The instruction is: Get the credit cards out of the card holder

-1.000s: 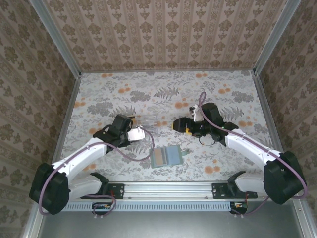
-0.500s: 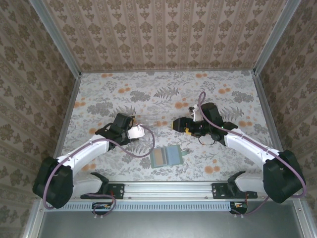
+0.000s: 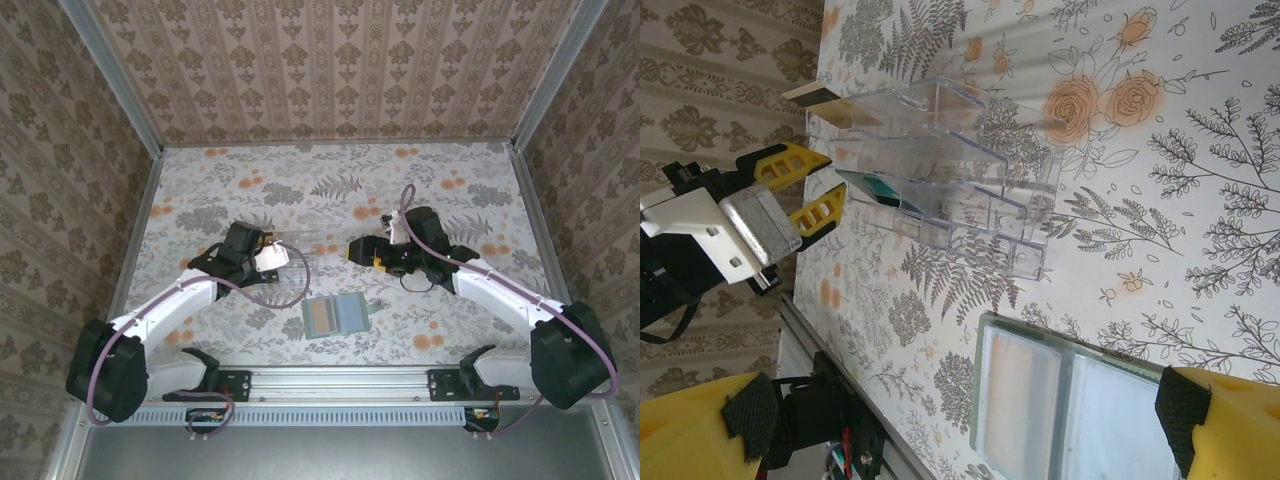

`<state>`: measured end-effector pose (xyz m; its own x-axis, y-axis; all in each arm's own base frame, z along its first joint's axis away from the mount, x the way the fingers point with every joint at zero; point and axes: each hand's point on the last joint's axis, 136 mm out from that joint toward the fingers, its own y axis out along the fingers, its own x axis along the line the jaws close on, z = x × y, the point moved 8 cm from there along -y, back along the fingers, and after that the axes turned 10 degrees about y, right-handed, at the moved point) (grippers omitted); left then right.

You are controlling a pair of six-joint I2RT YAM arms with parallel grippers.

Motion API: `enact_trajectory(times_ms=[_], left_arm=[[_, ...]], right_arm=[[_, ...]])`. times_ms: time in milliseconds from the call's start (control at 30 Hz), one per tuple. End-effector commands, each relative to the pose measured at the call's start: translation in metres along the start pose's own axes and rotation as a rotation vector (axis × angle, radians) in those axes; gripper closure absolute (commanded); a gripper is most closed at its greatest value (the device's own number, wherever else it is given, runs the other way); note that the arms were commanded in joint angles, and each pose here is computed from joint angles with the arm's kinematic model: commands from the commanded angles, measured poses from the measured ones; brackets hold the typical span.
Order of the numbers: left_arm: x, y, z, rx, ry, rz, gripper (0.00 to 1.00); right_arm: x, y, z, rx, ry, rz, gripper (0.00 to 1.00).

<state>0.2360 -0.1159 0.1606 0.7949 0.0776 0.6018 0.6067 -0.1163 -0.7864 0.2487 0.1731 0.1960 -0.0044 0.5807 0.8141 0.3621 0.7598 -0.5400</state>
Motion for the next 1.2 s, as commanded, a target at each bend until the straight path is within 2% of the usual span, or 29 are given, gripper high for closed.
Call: enact_trajectory(times_ms=[0,233,333,400,433,533,633,767,900,1000,1167], left_arm=[[0.009,-0.008,-0.002,-0.022,-0.038,-0.024,0.72],[0.015,-0.019,-0.004,-0.038,-0.098,-0.038,0.7],[0.022,-0.027,-0.005,-0.051,-0.158,-0.054,0.62],[0.024,-0.032,-0.006,-0.063,-0.193,-0.048,0.7],[0.024,-0.035,-0.007,-0.07,-0.21,-0.039,0.7],[0.033,-0.047,-0.012,-0.106,-0.348,-0.024,0.69],[0.042,-0.059,-0.022,-0.157,-0.535,0.041,0.65],[0.053,-0.07,-0.035,-0.172,-0.816,0.156,0.63],[0.043,-0.065,-0.051,-0.182,-1.056,0.317,0.65],[0.023,-0.061,-0.071,-0.203,-1.121,0.401,0.65],[-0.018,-0.049,-0.093,-0.184,-1.232,0.531,0.63]], right_arm=[[0.008,-0.003,-0.005,-0.01,-0.007,-0.038,0.0],[0.008,-0.003,-0.004,-0.008,-0.006,-0.04,0.0],[0.009,-0.003,-0.005,-0.007,-0.005,-0.041,0.0],[0.009,-0.003,-0.005,-0.007,-0.005,-0.04,0.0],[0.009,-0.003,-0.005,-0.007,-0.006,-0.042,0.0],[0.008,-0.003,-0.004,-0.003,-0.003,-0.039,0.0],[0.005,-0.002,-0.002,0.003,0.004,-0.026,0.0],[-0.001,0.0,0.004,0.016,0.0,0.02,0.01],[-0.01,0.003,0.016,0.043,-0.017,0.081,0.11],[-0.018,0.007,0.028,0.069,-0.029,0.126,0.22],[-0.031,0.016,0.051,0.127,-0.076,0.225,0.49]])
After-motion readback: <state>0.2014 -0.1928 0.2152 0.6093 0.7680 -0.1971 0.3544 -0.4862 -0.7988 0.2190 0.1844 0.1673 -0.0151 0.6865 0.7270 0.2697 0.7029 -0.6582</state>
